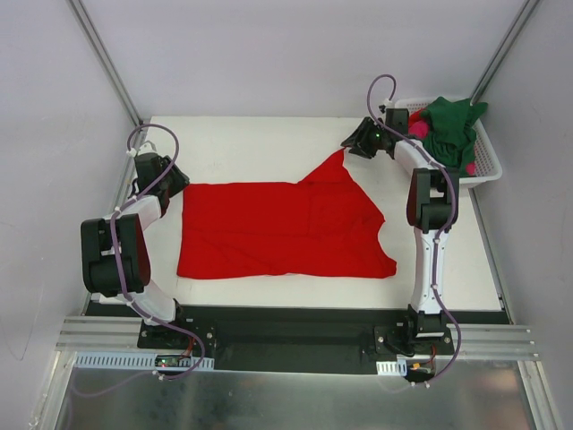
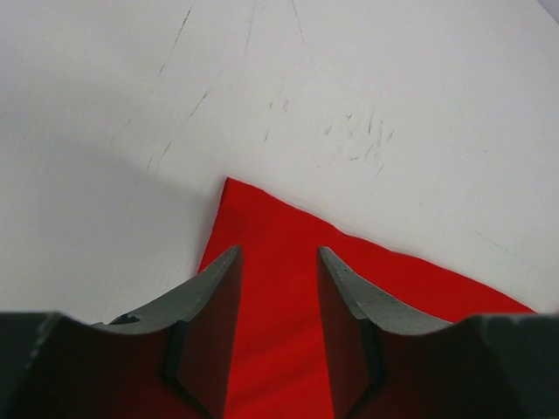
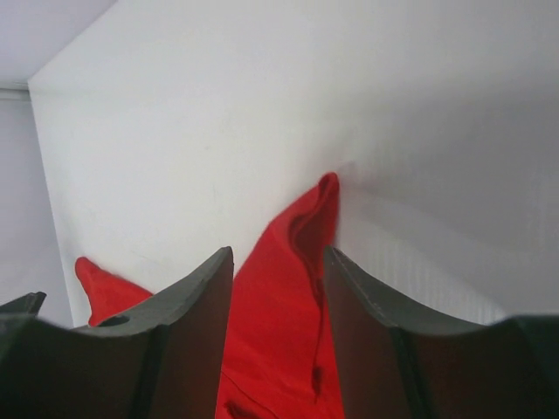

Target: Fold and stack the t-shirts

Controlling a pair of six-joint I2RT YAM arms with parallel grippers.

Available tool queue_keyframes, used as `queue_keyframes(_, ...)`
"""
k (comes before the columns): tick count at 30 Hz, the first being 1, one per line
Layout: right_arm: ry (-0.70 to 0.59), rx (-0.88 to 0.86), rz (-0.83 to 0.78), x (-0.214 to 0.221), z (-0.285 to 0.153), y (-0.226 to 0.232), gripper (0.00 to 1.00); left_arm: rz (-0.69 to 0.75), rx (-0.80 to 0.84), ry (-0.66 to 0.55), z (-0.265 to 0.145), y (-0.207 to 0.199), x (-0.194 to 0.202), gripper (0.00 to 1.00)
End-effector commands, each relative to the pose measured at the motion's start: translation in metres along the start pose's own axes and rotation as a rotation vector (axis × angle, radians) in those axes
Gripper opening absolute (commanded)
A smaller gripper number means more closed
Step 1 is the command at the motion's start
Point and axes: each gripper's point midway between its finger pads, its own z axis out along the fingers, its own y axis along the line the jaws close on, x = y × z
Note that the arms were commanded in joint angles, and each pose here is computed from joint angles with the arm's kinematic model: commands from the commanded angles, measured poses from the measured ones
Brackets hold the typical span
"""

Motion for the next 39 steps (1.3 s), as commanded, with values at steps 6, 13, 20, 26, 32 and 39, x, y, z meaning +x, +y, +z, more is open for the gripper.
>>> queue_keyframes(6, -0.098, -0.090, 0.015, -0.030, 0.005, 0.028, 0.49, 0.037, 0.052, -0.050, -0.006, -0.011, -0.014, 0.38)
queue_keyframes(13, -0.105, -0.067, 0.062, -0.026, 0.018, 0.017, 0.49, 0.038, 0.041, -0.051, -0.005, -0.006, -0.010, 0.38)
queue_keyframes(20, -0.134, -0.070, 0.073, -0.033, 0.027, 0.016, 0.49, 0.030, 0.040, -0.050, -0.003, -0.003, -0.011, 0.38)
queue_keyframes(26, -0.134, -0.067, 0.081, -0.033, 0.031, 0.013, 0.44, 0.028, 0.035, -0.046, -0.002, -0.001, -0.009, 0.37)
queue_keyframes(32, -0.131, -0.064, 0.086, -0.032, 0.033, 0.011, 0.31, 0.025, 0.030, -0.048, -0.001, 0.002, -0.009, 0.37)
queue_keyframes(39, -0.121, -0.059, 0.084, -0.028, 0.033, 0.009, 0.28, 0.023, 0.027, -0.048, -0.001, 0.004, -0.009, 0.36)
